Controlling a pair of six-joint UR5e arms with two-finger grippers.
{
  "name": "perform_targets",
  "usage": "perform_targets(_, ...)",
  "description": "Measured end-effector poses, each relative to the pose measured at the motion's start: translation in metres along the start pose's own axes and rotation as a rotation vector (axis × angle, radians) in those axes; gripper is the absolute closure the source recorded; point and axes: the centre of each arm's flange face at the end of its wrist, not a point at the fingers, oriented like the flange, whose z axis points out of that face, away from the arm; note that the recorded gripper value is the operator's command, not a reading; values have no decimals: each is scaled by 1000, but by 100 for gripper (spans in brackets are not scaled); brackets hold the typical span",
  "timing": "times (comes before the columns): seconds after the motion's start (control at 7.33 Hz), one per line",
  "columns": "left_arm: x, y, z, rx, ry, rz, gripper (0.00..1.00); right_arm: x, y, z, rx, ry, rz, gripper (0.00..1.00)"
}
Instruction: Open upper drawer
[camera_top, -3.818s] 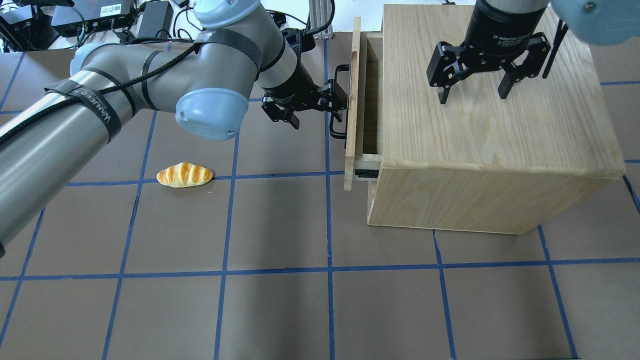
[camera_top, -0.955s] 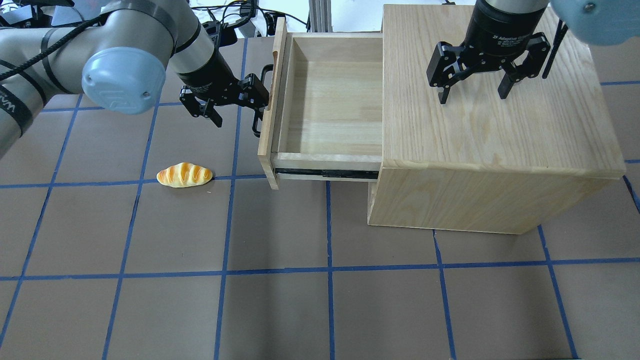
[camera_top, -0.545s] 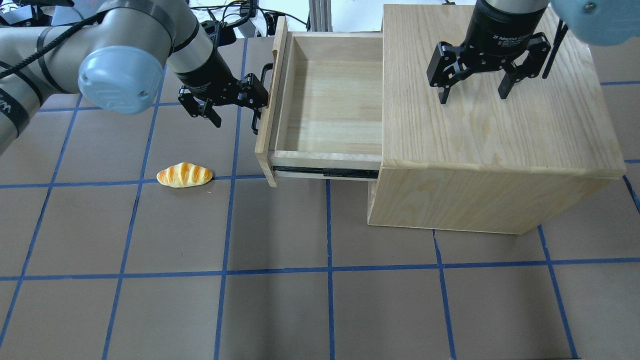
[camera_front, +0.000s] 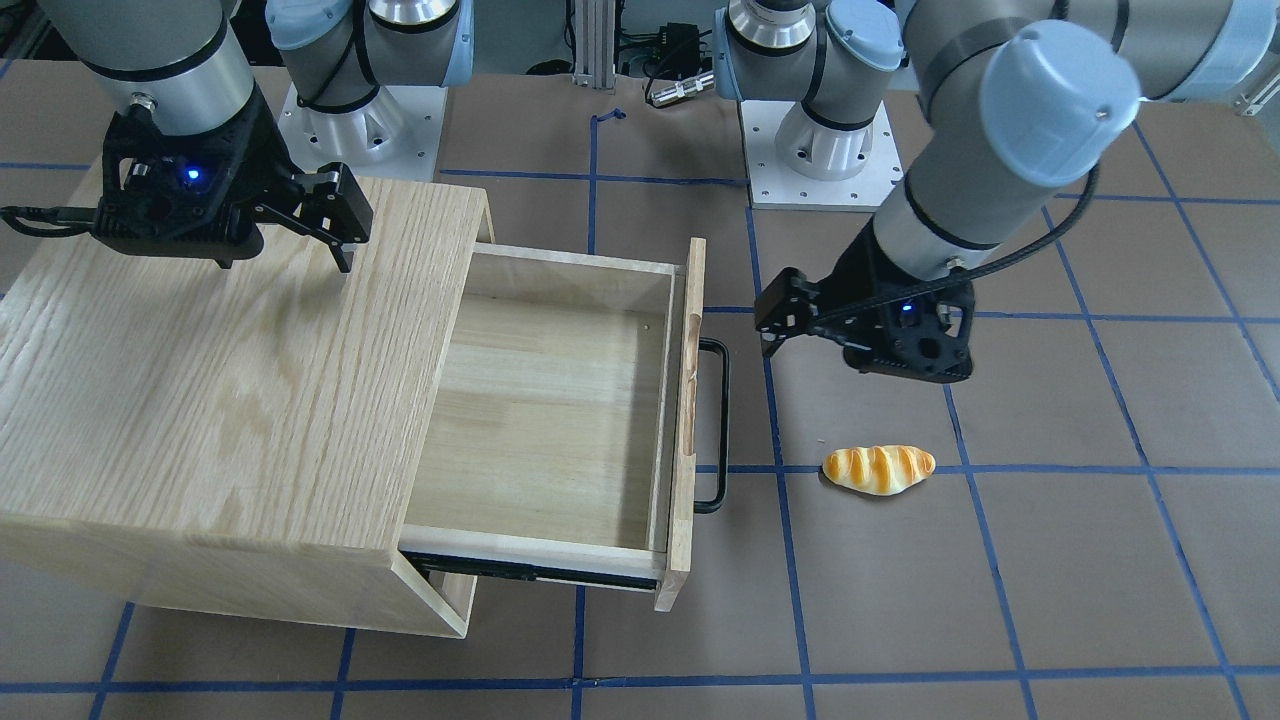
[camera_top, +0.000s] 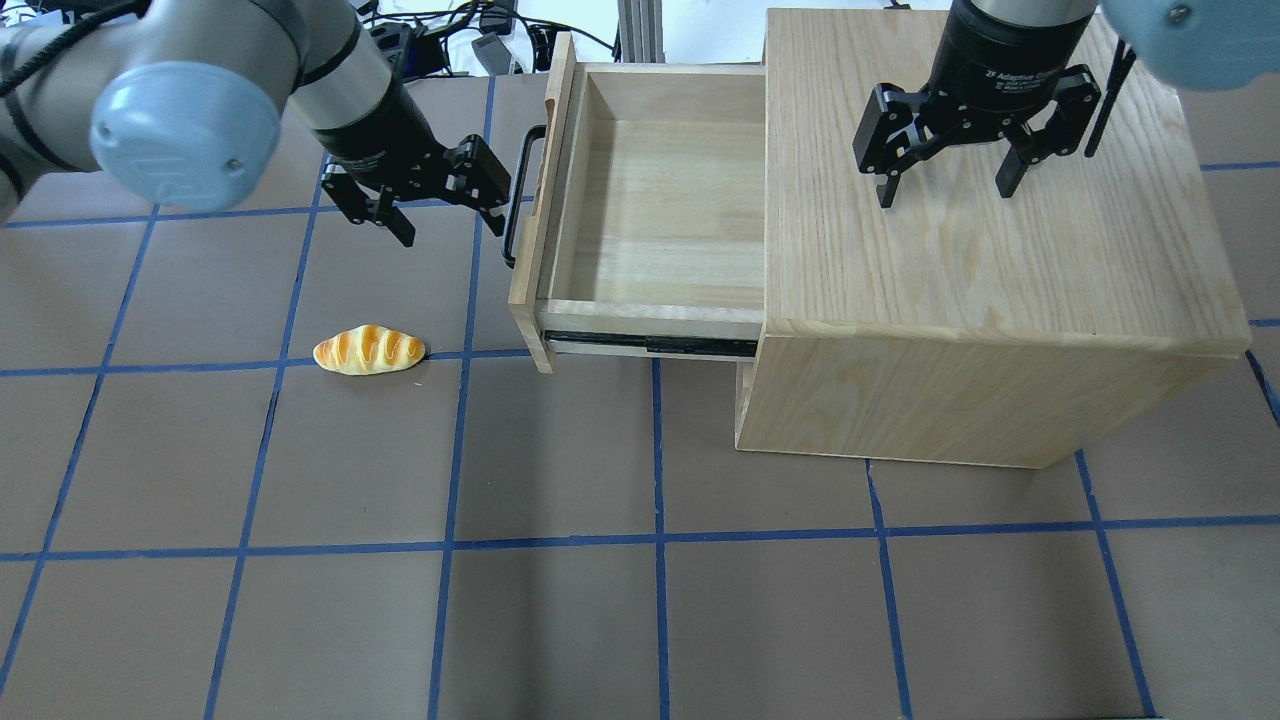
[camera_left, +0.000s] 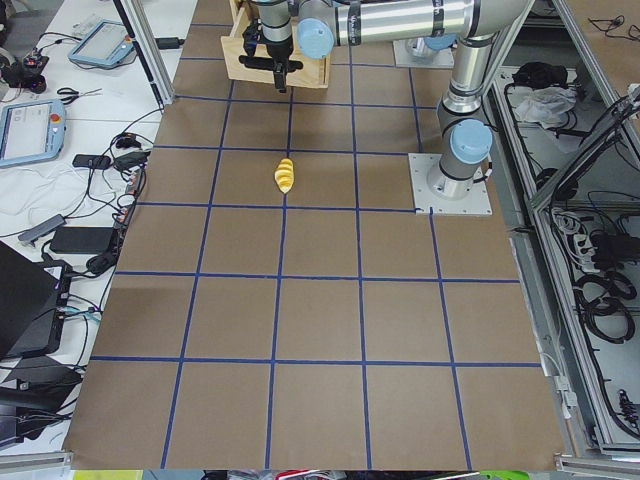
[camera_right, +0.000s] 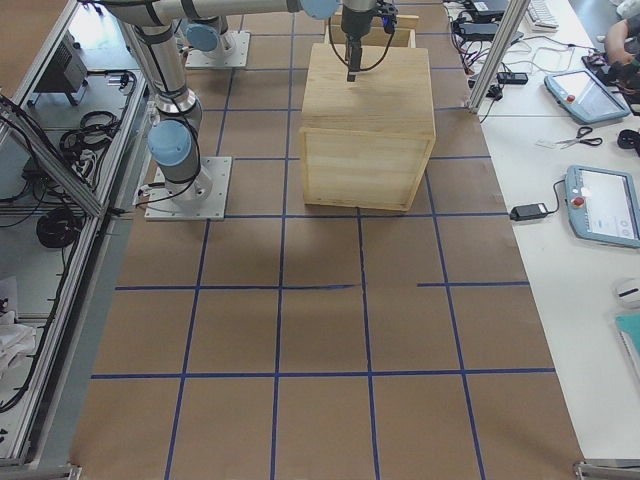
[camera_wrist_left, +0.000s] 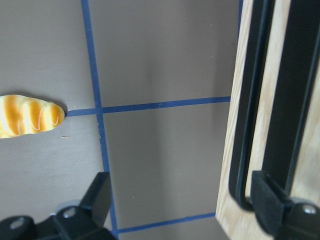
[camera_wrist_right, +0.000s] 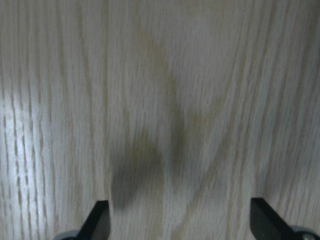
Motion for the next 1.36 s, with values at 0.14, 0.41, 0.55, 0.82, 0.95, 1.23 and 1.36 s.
perform_targets(0.14,-24,11,-17,-10,-45,8,0,0,0,0,0,0,0,0)
perform_targets(0.41,-36,46,-65,14,-162,16,0,0,0,0,0,0,0,0)
perform_targets(0.55,-30,62,-81,27,-190,9,0,0,0,0,0,0,0,0)
perform_targets(0.82,1,73,-87,43,-221,-40,0,0,0,0,0,0,-1,0)
perform_targets(0.95,22,76,-85,53,-235,-45,0,0,0,0,0,0,0,0)
perform_targets(1.23,43,79,-86,69,-225,-37,0,0,0,0,0,0,0,0)
perform_targets(1.36,44,77,-89,78,-193,-38,0,0,0,0,0,0,0,0)
